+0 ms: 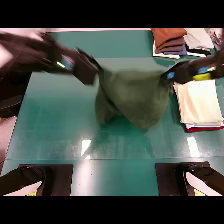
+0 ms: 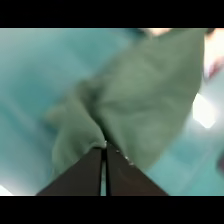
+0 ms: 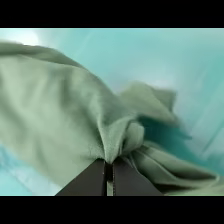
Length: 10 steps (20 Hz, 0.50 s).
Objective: Fold the shirts.
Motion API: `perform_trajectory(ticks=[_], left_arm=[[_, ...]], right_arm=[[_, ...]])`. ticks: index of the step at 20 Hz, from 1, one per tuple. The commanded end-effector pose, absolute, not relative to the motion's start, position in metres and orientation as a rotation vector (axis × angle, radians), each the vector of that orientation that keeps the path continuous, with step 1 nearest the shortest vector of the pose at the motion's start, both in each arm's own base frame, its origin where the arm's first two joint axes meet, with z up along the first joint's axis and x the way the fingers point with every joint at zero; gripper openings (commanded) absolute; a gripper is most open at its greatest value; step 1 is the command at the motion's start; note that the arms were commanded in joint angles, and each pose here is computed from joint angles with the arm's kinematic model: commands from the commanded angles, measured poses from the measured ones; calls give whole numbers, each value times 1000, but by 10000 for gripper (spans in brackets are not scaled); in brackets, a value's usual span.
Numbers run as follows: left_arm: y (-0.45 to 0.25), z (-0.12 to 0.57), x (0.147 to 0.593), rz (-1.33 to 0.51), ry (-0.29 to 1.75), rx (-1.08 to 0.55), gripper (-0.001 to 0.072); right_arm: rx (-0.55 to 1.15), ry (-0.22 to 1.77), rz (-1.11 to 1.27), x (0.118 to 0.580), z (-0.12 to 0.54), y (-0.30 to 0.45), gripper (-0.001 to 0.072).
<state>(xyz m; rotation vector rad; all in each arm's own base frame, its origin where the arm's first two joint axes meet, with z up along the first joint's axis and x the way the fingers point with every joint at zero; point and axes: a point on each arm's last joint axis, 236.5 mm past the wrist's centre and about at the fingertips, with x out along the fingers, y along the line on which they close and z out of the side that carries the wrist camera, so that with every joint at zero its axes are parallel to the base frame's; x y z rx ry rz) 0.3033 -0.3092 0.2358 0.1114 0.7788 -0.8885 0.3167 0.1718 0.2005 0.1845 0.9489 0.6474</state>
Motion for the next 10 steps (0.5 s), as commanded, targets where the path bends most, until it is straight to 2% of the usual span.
perform_trajectory(ticks=[1, 4, 5, 6, 7, 10], left_arm=[[-321, 117, 281, -920, 1121, 228, 25], [-332, 59, 278, -900, 1212, 160, 28], [-333, 55, 280, -895, 1203, 151, 93], [-330, 58, 285, -885, 1195, 143, 421], [-324, 66, 292, -864, 1189, 118, 570], [-282, 112, 325, -773, 1097, 33, 569]], right_arm=[[230, 1092, 641, 318, 132, 186, 20], [249, 1178, 621, 314, 98, 185, 20], [252, 1194, 618, 314, 92, 185, 20], [251, 1196, 616, 314, 91, 185, 20], [255, 1187, 615, 316, 92, 185, 20], [262, 1166, 603, 320, 96, 181, 20]])
